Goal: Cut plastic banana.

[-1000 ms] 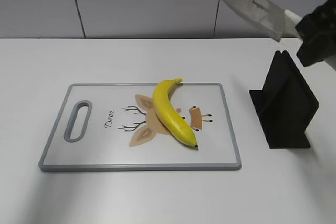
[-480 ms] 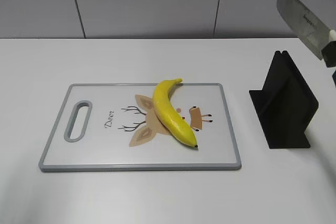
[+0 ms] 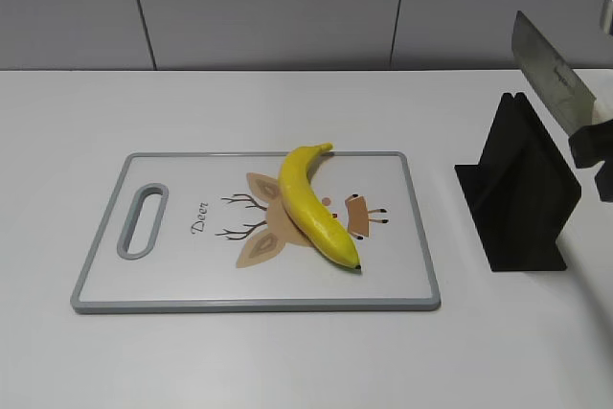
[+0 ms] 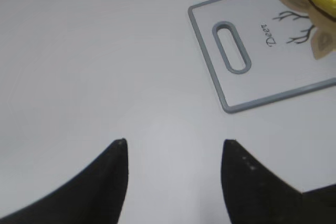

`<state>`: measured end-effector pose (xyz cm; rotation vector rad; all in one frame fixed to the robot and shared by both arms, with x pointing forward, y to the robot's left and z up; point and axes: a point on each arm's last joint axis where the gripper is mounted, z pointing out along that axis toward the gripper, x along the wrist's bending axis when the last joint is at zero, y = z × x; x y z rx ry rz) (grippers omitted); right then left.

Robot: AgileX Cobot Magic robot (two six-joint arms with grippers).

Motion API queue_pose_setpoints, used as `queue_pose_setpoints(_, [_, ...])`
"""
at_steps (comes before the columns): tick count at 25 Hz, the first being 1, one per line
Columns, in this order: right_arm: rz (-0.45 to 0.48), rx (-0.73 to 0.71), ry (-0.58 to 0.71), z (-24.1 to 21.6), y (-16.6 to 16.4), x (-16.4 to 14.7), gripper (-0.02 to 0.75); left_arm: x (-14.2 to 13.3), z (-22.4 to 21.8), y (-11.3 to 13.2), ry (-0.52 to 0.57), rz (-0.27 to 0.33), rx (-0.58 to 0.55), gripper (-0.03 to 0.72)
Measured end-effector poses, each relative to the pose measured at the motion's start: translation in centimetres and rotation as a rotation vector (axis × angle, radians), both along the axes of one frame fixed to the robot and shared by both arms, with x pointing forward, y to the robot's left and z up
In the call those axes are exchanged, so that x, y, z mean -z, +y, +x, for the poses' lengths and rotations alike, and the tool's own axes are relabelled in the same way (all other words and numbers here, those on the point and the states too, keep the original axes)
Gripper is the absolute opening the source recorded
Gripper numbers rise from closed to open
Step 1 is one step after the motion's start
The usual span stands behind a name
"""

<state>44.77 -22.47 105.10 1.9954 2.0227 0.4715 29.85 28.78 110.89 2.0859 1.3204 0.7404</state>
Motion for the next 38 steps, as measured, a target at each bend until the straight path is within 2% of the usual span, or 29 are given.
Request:
queue_pose_setpoints(6, [-0.024, 0.003, 0.016, 0.5, 0.0, 1.0, 0.174, 3.6, -4.7, 0.6, -0.034, -0.067, 0.027, 0.552])
queue_pose_setpoints(13, [-0.038, 0.013, 0.041, 1.7, 0.4, 2.6, 0.175, 5.6, -7.7, 1.1, -0.146, -0.112, 0.042, 0.552])
queue_pose_setpoints(20, [-0.067, 0.030, 0.053, 2.5, 0.1, 3.5, 0.175, 5.9, -7.8, 1.1, -0.155, -0.118, 0.044, 0.552])
queue_pose_setpoints(23, [-0.068, 0.048, 0.056, 2.8, -0.3, 3.7, 0.174, 5.9, -7.3, 1.0, -0.194, -0.131, 0.042, 0.552])
queue_pose_setpoints(38, [-0.108, 0.000, 0.120, 4.8, 0.3, 7.1, 0.174, 6.1, -6.8, 0.9, -0.227, -0.141, 0.040, 0.552])
